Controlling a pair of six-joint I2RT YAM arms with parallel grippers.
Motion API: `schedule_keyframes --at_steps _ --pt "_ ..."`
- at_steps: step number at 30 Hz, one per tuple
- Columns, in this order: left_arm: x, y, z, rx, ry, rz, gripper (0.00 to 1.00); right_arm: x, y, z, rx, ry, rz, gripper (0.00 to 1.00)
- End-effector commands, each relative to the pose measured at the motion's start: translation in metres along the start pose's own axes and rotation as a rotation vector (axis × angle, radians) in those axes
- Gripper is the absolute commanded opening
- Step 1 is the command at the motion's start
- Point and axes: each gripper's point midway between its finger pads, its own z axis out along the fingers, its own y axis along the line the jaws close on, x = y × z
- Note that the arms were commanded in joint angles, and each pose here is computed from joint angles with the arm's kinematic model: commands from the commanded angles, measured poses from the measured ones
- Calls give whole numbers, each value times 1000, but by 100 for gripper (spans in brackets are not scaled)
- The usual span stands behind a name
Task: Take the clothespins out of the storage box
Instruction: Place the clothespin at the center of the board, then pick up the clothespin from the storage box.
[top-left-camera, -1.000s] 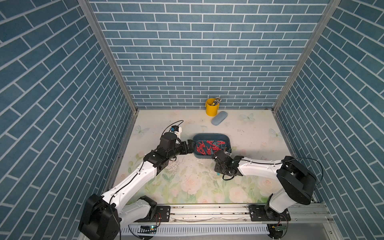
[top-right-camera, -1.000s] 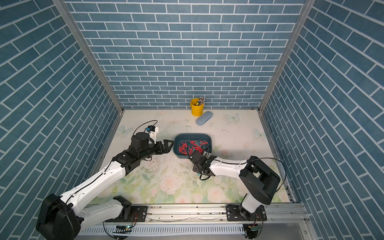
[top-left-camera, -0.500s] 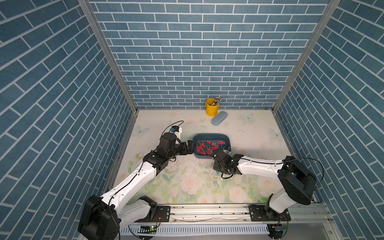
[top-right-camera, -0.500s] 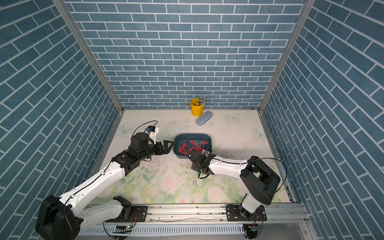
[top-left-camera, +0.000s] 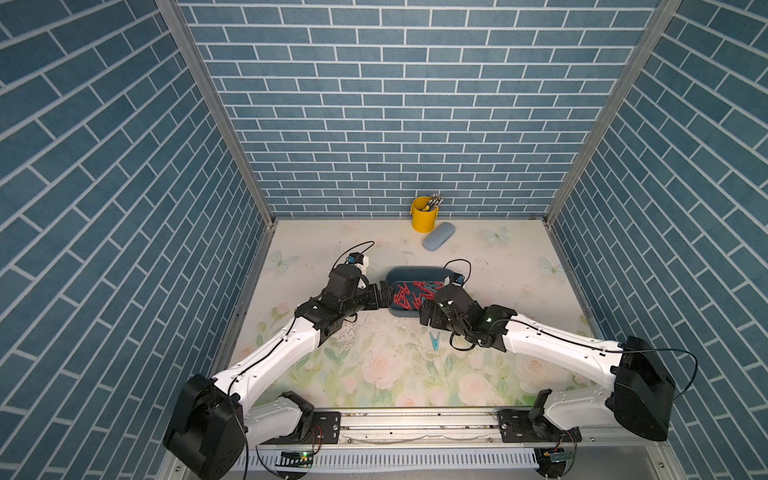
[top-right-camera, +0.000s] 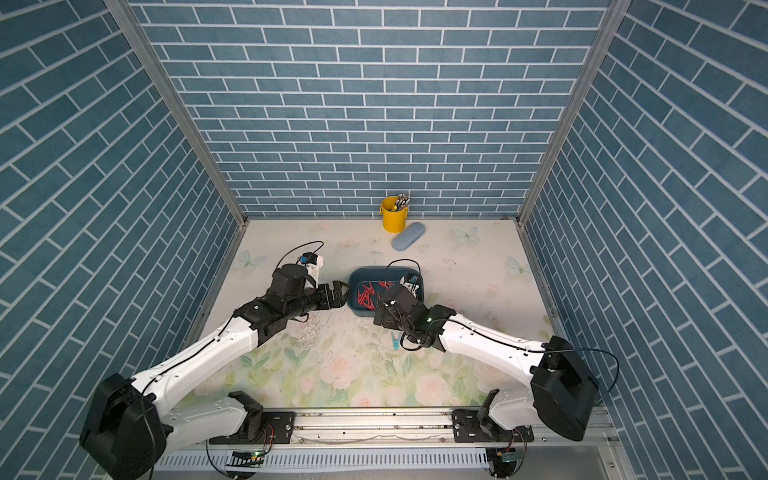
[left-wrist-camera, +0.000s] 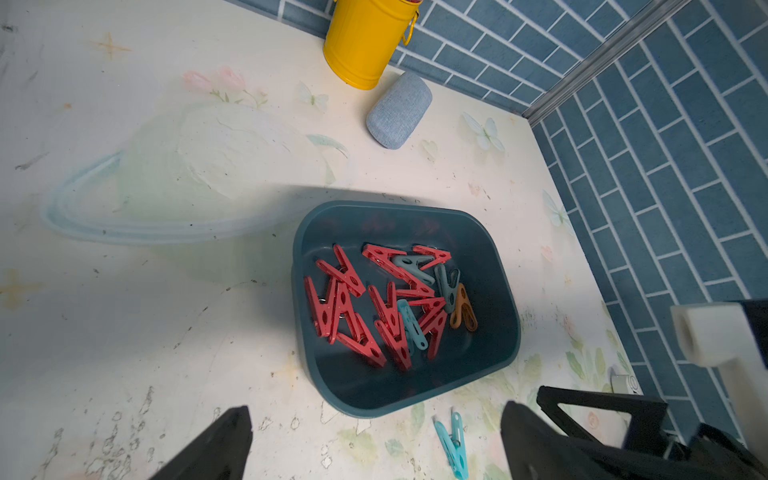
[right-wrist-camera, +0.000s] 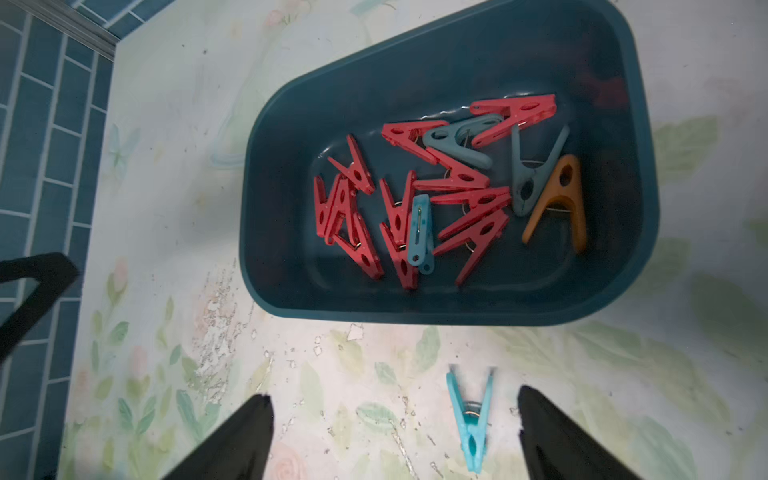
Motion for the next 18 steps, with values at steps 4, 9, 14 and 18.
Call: schedule_keyframes --at_steps 4,9,14,18 --pt "-8 -12 15 -85 -5 -50 97 -38 4 -20 -65 -104 -94 99" --pt "0 -27 38 -157 31 -54 95 -57 -9 -30 -90 -179 -111 99" --pt "5 -27 63 -272 58 -85 89 -71 -17 -36 -107 -215 -143 99" --pt "9 -20 84 -340 80 -117 80 -77 -18 -39 -114 -234 -194 99"
